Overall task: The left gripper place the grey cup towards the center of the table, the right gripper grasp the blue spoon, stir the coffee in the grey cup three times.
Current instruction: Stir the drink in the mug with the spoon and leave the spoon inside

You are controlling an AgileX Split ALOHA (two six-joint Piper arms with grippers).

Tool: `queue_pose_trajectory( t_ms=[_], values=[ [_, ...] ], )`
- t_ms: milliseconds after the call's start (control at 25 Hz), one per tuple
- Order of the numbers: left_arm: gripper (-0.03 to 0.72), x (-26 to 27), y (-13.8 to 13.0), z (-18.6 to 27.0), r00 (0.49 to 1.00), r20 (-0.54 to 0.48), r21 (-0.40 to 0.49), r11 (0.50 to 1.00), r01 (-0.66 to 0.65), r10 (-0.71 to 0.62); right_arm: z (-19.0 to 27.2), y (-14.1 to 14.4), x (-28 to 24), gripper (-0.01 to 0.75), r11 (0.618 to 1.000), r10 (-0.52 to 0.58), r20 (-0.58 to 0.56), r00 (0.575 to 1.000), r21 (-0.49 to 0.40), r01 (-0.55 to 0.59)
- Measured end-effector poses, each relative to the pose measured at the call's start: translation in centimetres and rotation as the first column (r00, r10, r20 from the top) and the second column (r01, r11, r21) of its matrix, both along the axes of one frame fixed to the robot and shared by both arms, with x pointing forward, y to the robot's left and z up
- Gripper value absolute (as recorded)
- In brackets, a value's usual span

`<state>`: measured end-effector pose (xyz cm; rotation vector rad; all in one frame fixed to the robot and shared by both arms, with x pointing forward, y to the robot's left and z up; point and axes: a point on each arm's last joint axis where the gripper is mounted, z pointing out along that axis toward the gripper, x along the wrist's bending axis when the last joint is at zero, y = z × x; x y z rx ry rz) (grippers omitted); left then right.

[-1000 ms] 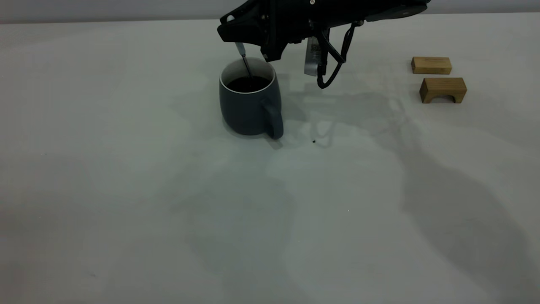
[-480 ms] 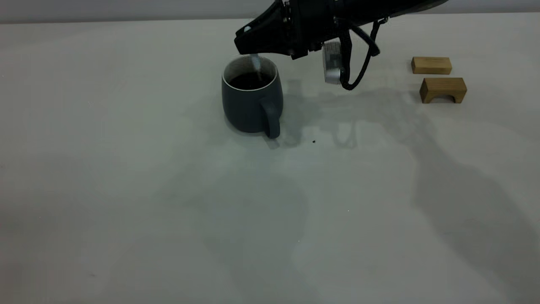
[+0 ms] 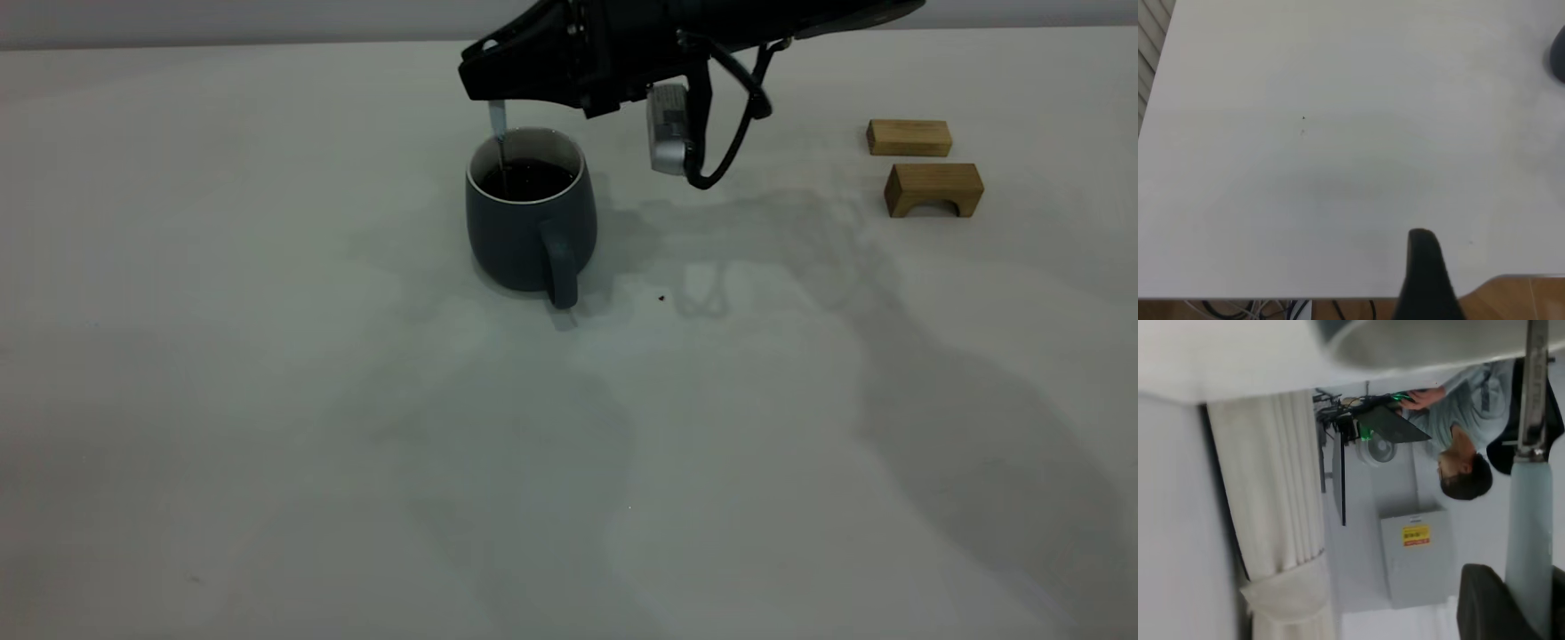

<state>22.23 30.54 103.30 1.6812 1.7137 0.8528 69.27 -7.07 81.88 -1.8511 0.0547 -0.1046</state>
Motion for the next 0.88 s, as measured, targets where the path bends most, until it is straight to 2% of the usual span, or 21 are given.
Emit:
queue_pose_trajectory(
  t_ms=[240,480,600,880],
  values=[
    [0.587,0.0,0.0,0.0,1.0,0.0,0.0,1.0,0.0,0.0,0.0,0.0,0.4,0.145,1.0,0.014,0.204,0.979,-0.027,-0.008],
    [0.587,0.0,0.0,0.0,1.0,0.0,0.0,1.0,0.0,0.0,-0.4,-1.0,0.6,0.145,0.996,0.055,0.245,0.968,-0.079,-0.036],
    [0.587,0.0,0.0,0.0,1.0,0.0,0.0,1.0,0.0,0.0,-0.7,-1.8,0.5,0.145,0.993,0.068,0.184,0.981,-0.109,-0.048],
    [0.587,0.0,0.0,0.0,1.0,0.0,0.0,1.0,0.0,0.0,-0.5,-1.8,0.1,0.142,0.995,0.036,-0.056,0.998,-0.089,-0.04]
  ],
)
